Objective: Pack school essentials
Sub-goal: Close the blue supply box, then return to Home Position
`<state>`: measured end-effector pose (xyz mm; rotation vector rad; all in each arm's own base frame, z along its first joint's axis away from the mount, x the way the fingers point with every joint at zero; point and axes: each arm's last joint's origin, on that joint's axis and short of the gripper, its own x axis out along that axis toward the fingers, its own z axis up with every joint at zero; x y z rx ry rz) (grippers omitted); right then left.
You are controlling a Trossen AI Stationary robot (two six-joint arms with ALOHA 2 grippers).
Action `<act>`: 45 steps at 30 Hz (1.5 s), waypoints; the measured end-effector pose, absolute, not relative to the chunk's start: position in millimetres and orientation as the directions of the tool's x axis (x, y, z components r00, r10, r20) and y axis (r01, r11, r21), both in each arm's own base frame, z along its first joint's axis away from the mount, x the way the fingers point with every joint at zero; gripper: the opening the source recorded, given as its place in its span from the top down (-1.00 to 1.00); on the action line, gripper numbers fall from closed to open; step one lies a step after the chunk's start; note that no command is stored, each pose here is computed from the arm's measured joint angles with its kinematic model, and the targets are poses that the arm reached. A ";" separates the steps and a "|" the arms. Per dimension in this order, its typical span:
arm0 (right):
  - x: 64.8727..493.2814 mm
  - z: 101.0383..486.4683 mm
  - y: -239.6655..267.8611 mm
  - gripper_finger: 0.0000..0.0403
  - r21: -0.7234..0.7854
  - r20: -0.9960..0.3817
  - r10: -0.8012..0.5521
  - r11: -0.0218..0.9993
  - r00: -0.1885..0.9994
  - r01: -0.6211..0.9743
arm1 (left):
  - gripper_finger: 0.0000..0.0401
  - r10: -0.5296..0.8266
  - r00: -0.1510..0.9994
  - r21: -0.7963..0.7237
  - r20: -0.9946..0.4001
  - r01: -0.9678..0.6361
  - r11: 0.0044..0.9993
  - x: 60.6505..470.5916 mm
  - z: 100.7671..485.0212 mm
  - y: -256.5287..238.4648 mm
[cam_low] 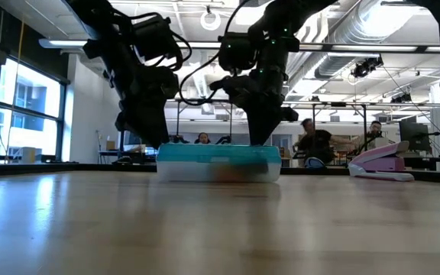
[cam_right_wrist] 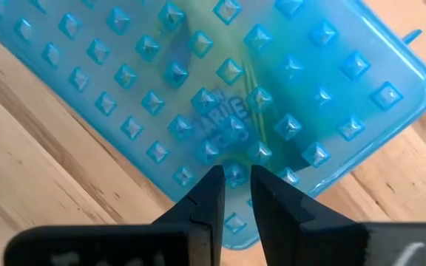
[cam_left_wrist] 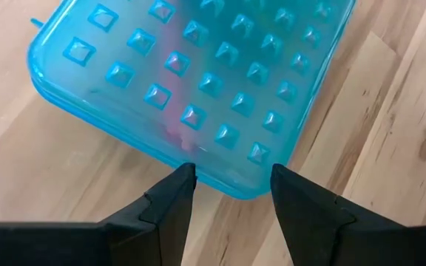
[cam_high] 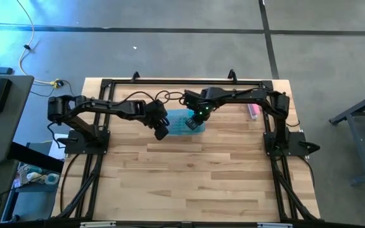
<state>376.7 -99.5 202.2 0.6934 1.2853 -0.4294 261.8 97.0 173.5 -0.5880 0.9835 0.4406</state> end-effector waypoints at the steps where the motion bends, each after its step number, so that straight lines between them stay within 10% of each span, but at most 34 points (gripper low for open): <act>1: 376.3 203.6 -99.1 0.70 0.227 -0.965 0.080 0.727 0.248 0.648 | 0.15 0.085 0.490 -0.260 -0.867 -0.592 0.762 261.2 174.4 96.8; 26: 341.3 293.1 -95.1 0.71 0.183 -0.880 -0.140 0.782 0.453 0.596 | 0.15 0.033 0.794 -0.362 -0.607 -0.314 0.878 216.8 270.1 43.8; 45: 305.3 363.4 -95.6 0.71 0.236 -0.681 -0.167 0.872 0.713 0.430 | 0.41 -0.101 0.961 -0.414 -0.259 -0.016 0.910 142.8 225.5 -0.4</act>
